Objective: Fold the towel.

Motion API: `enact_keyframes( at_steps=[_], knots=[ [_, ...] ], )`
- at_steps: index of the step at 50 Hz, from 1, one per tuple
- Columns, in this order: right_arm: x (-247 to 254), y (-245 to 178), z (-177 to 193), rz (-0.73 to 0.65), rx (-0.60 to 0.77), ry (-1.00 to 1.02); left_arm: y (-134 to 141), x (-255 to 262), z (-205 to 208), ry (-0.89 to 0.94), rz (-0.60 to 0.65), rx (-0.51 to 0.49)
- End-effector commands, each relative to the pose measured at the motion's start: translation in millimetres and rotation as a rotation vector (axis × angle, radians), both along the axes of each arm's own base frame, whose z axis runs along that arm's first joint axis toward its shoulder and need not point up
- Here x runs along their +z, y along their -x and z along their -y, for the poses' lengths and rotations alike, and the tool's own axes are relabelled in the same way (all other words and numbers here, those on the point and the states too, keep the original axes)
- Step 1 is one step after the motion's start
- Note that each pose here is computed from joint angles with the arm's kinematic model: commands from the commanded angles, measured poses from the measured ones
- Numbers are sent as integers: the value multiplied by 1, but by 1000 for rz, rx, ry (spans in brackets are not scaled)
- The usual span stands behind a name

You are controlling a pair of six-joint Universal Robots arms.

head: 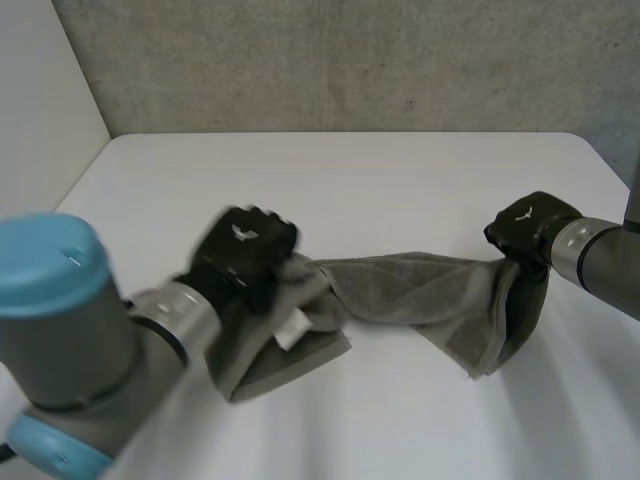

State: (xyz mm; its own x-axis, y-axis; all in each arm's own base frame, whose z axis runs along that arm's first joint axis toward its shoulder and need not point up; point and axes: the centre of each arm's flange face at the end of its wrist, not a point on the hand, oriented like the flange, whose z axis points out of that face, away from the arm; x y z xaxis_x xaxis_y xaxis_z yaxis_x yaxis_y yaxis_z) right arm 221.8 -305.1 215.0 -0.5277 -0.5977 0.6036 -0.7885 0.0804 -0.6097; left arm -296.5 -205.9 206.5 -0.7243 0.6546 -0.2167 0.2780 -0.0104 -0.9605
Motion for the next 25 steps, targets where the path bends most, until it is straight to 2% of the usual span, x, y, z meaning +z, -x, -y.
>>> enact_keyframes(
  at_steps=[1, 4, 6, 7, 8, 9, 10, 11, 12, 13, 14, 15, 16, 18, 19, 21, 25],
  knots=[
    [-5, -31, 16, 1, 81, 51, -37, -12, 69, -38, -26, 113],
    [5, -42, 26, 49, 86, 140, -33, -7, 99, -3, -41, 131],
    [38, -61, 46, 192, 92, 360, -30, 0, 112, 28, -54, 136],
    [38, -61, 46, 192, 92, 361, -28, 16, 126, 80, -79, 149],
    [56, -67, 56, 277, 88, 480, -28, 16, 126, 80, -79, 149],
    [75, -71, 63, 368, 87, 599, -26, 34, 135, 132, -114, 154],
    [75, -71, 63, 369, 87, 600, -24, 54, 142, 179, -161, 156],
    [97, -72, 66, 459, 92, 710, -24, 54, 142, 179, -162, 156],
    [98, -72, 66, 460, 92, 711, -22, 74, 147, 231, -220, 154],
    [122, -70, 64, 541, 94, 815, -21, 99, 150, 295, -297, 146],
    [144, -66, 59, 608, 102, 888, -21, 99, 150, 295, -298, 146],
    [144, -66, 58, 609, 102, 889, -22, 125, 151, 362, -386, 132],
    [158, -62, 52, 648, 105, 923, -22, 125, 150, 363, -387, 132],
    [165, -59, 49, 673, 105, 927, -30, 175, 144, 486, -568, 99],
    [164, -59, 48, 678, 103, 912, -31, 175, 144, 487, -569, 99],
    [161, -59, 47, 670, 101, 888, -47, 203, 142, 540, -681, 81],
    [138, -56, 42, 607, 80, 717, -61, 195, 150, 485, -710, 98]
  ],
)
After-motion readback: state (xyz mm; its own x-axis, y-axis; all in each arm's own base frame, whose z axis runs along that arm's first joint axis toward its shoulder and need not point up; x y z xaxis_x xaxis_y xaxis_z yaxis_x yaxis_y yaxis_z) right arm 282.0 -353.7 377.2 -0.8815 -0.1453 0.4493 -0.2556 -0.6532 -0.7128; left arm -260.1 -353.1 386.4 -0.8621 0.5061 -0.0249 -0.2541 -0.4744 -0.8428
